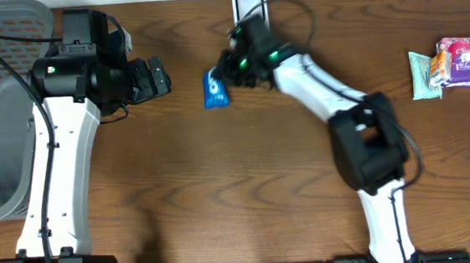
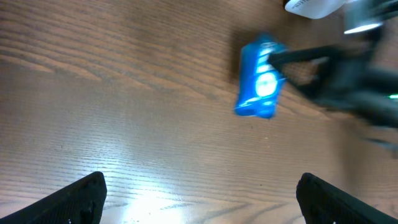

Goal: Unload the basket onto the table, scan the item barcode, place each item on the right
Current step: 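Grasp the blue Oreo pack with the right gripper and lift it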

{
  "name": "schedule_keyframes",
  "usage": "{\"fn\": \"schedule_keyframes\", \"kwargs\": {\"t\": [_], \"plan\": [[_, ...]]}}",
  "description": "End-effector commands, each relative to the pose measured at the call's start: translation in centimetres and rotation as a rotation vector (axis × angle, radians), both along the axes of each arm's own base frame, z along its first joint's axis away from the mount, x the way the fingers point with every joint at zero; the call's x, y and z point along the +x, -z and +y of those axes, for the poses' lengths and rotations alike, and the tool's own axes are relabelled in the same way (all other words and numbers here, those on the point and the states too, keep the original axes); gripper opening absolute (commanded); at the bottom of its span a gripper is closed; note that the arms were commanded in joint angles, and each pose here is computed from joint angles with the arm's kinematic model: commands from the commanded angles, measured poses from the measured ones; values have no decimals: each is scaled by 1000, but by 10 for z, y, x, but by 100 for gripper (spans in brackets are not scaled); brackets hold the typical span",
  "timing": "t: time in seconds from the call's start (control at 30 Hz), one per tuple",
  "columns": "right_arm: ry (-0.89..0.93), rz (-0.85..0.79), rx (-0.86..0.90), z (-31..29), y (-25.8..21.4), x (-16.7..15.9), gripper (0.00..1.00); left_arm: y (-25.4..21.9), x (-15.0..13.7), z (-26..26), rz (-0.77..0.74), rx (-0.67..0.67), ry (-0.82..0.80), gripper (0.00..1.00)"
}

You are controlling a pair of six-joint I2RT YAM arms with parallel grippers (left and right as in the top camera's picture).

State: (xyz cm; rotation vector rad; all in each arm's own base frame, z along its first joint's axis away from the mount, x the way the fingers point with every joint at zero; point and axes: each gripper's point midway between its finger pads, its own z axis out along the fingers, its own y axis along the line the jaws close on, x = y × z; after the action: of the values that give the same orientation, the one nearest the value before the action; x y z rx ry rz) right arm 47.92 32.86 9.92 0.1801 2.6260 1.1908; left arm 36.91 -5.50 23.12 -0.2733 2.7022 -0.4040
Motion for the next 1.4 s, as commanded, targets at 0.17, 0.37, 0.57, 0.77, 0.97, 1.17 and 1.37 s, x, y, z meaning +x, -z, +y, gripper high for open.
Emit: {"fn": "schedule_keyframes", "kwargs": {"t": [0.17,0.37,0.57,0.77,0.97,1.17,1.37], "plan": [[-68,-103,203,-1,-122,-18,1,2,0,2,1,14,5,98],[-29,-145,206,-8,-148,-19,2,2,0,2,1,14,5,98],[25,-154,105,-22,-137,-16,1,2,0,2,1,14,5,98],[-15,-97,-206,-58,-74,-35,2,2,0,2,1,14,5,98],[-128,7,-329,-74,-18,-64,2,2,0,2,1,14,5,98],[-141,98,-367,-86,15,-85,48,2,0,2,1,14,5,98],[-77,119,-407,-94,19,-82,99,2,0,2,1,14,5,98]]}}
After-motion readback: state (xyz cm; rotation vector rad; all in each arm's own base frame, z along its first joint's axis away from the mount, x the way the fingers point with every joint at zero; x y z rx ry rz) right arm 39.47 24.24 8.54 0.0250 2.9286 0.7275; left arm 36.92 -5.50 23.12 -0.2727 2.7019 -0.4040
